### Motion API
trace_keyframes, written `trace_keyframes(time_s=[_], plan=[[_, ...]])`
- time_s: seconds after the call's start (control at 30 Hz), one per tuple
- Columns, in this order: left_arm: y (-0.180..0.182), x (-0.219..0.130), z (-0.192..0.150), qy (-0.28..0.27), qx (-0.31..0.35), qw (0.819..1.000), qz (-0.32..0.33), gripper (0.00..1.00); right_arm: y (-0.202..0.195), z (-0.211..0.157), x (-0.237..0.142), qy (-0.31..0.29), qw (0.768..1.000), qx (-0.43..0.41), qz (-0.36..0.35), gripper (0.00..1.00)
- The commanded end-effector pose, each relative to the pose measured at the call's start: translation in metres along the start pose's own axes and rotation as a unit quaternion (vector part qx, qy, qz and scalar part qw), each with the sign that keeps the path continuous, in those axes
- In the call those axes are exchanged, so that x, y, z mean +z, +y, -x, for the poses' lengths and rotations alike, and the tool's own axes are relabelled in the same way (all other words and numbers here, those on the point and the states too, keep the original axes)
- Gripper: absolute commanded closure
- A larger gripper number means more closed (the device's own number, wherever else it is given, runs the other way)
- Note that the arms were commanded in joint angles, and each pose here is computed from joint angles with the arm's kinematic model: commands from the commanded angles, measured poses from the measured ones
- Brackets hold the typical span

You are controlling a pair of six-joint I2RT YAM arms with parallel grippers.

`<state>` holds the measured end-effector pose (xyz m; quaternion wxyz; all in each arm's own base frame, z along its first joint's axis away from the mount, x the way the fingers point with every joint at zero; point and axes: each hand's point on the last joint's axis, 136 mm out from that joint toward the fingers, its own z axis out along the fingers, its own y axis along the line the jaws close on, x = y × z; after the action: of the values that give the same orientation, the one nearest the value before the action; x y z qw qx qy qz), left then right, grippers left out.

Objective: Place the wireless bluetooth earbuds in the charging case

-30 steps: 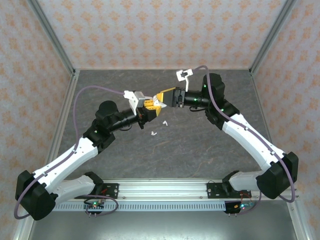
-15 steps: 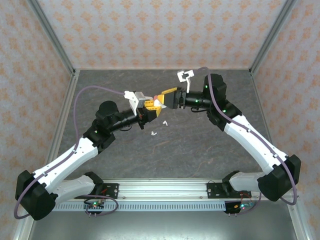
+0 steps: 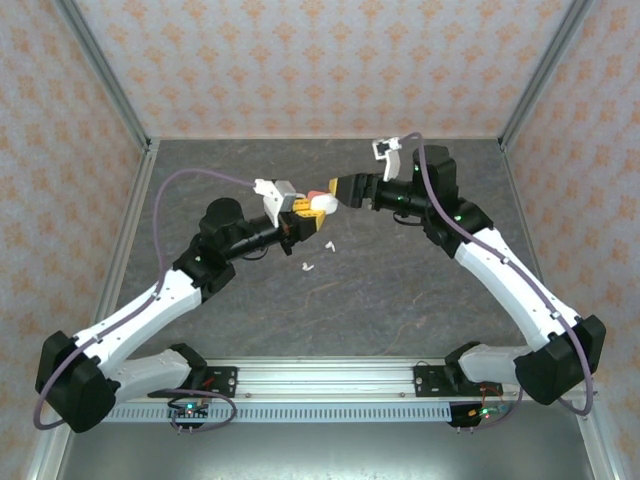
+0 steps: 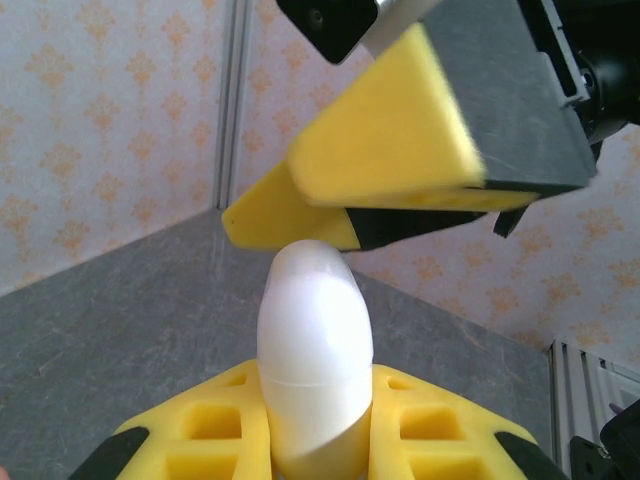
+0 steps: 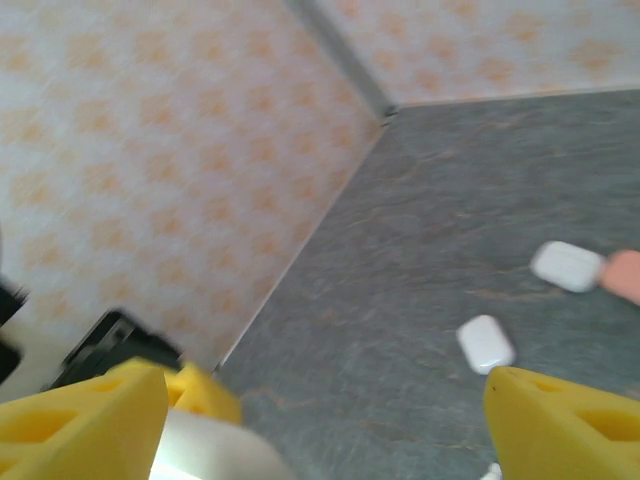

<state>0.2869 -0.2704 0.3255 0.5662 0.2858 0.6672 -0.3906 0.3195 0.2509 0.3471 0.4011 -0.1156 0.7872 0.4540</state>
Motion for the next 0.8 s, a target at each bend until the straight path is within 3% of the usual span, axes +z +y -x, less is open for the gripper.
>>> trace_keyframes(time_s=[0.0,0.13,0.33,0.57,0.77], plan=[[0.003,0.009,0.013,-0.006,0.012,1.0,0.006,1.0,-0.062,0.003,-0.012,-0.036,0.99,0.068,-0.117,0.1],[0.014,0.022,0.008,0.012,0.007,1.0,0.022,1.0,-0.113,-0.012,-0.029,-0.049,0.972,0.109,-0.201,0.01],[0.041,0.049,-0.01,0.051,-0.017,0.997,0.059,1.0,-0.164,-0.056,-0.052,-0.02,0.941,0.108,-0.319,0.01],[0.086,0.083,-0.06,0.123,-0.061,0.982,0.129,1.0,-0.177,-0.072,-0.075,-0.025,0.925,0.101,-0.366,0.01],[0.101,0.12,-0.111,0.195,-0.111,0.968,0.116,1.0,-0.178,-0.076,-0.084,-0.029,0.92,0.097,-0.378,0.01]])
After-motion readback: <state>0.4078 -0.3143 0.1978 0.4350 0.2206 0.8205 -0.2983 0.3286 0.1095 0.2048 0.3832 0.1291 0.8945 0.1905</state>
